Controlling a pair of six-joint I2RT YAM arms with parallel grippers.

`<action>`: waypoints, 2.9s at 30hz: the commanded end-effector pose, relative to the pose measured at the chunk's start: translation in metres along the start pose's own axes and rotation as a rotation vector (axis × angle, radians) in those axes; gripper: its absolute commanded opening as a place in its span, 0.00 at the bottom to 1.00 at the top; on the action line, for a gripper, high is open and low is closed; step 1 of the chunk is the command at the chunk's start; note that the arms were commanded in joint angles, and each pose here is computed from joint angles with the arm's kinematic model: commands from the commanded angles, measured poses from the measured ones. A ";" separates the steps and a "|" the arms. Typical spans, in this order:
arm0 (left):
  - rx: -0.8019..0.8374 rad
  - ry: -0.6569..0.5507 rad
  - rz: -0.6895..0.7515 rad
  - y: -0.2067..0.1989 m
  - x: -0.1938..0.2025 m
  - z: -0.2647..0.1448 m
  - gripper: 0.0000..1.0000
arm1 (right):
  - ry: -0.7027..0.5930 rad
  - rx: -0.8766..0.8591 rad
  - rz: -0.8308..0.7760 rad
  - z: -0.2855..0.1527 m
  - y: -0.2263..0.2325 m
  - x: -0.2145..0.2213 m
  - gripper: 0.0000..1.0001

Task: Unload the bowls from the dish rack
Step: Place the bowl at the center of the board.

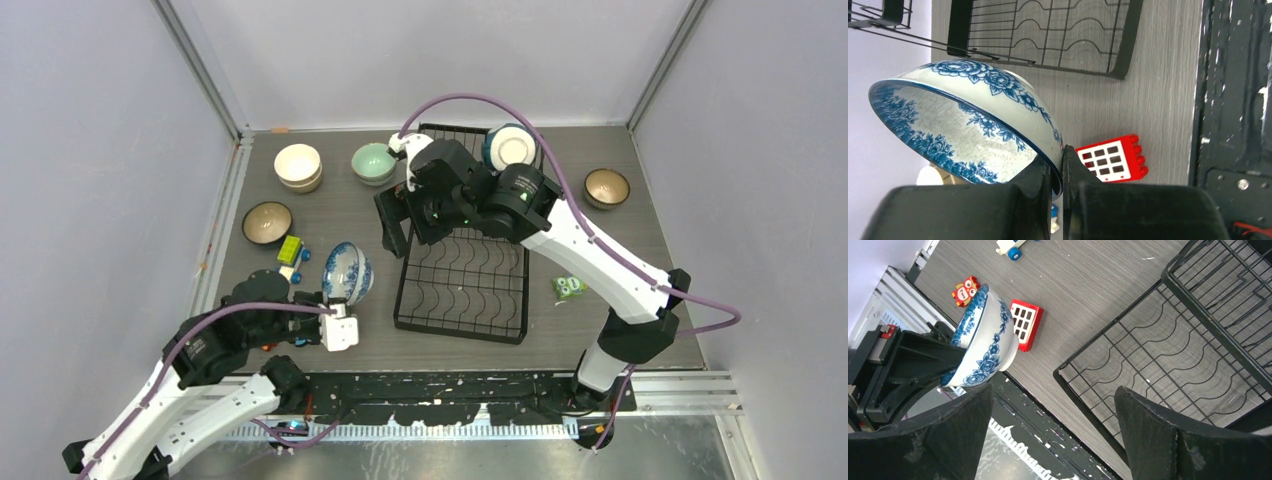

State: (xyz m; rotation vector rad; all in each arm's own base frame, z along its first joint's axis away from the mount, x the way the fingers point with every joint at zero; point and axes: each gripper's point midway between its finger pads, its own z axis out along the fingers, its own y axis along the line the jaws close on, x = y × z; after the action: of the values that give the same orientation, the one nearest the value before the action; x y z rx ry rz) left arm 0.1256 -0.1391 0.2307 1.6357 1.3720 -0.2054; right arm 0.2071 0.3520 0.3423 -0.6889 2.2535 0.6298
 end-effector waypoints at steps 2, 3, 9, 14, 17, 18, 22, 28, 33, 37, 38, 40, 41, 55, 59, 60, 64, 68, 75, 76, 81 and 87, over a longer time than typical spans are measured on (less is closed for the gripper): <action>-0.023 0.016 0.226 0.017 -0.005 -0.007 0.00 | -0.014 0.012 -0.040 -0.004 0.004 0.001 0.94; -0.008 0.032 0.246 0.016 -0.003 -0.006 0.00 | -0.007 0.011 -0.043 -0.003 0.006 0.003 0.94; 0.075 0.060 0.363 0.013 -0.008 0.004 0.00 | 0.006 0.045 -0.050 -0.006 0.006 0.017 0.94; 0.115 0.080 0.469 0.015 -0.018 0.011 0.00 | -0.002 0.072 -0.005 -0.002 -0.001 0.028 0.93; 0.148 0.094 0.540 0.013 -0.023 0.019 0.00 | -0.004 0.073 0.019 0.001 0.000 0.035 0.92; 0.151 0.101 0.559 0.014 -0.024 0.021 0.00 | -0.004 0.076 0.020 0.001 0.001 0.037 0.92; 0.185 0.112 0.622 0.010 -0.031 0.032 0.00 | -0.018 0.092 0.039 -0.001 0.001 0.037 0.91; 0.207 0.126 0.656 0.006 -0.030 0.039 0.00 | -0.036 0.138 0.058 -0.007 -0.006 0.034 0.89; 0.181 0.162 0.682 0.007 -0.025 0.044 0.00 | 0.019 0.174 0.070 0.006 -0.011 0.049 0.81; 0.163 0.190 0.710 0.012 -0.023 0.048 0.00 | 0.047 0.160 0.098 0.019 -0.005 0.057 0.74; 0.162 0.191 0.714 0.012 -0.023 0.049 0.00 | 0.049 0.156 0.106 0.021 -0.004 0.058 0.73; 0.159 0.193 0.721 0.013 -0.023 0.050 0.00 | 0.053 0.147 0.117 0.026 0.000 0.058 0.71; 0.160 0.195 0.723 0.013 -0.023 0.051 0.00 | 0.055 0.148 0.121 0.029 0.000 0.059 0.71; 0.184 0.212 0.737 0.009 -0.018 0.052 0.00 | 0.101 0.197 0.106 0.063 -0.005 0.076 0.56; 0.176 0.220 0.721 0.008 -0.015 0.053 0.00 | 0.088 0.224 0.107 0.068 -0.009 0.073 0.52; 0.176 0.220 0.718 0.008 -0.014 0.052 0.00 | 0.085 0.226 0.110 0.068 -0.009 0.073 0.51; 0.176 0.221 0.702 0.005 -0.011 0.051 0.00 | 0.069 0.240 0.113 0.070 -0.013 0.072 0.48; 0.164 0.221 0.695 0.006 -0.010 0.051 0.00 | 0.074 0.250 0.111 0.073 -0.015 0.073 0.46; 0.143 0.216 0.685 0.009 -0.012 0.050 0.00 | 0.093 0.259 0.104 0.081 -0.016 0.079 0.40; 0.140 0.216 0.682 0.009 -0.012 0.050 0.00 | 0.090 0.259 0.105 0.081 -0.016 0.078 0.39; 0.131 0.208 0.668 0.008 -0.012 0.050 0.00 | 0.099 0.247 0.098 0.083 -0.015 0.080 0.26; 0.130 0.207 0.655 0.006 -0.010 0.052 0.00 | 0.100 0.245 0.101 0.085 -0.014 0.080 0.07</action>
State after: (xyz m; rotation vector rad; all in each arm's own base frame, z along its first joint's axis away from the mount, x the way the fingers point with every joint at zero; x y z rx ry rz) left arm 0.1427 -0.1746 0.1967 2.2817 0.8978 0.2646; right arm 0.1987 0.3603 0.2186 -0.5662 2.4461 0.3160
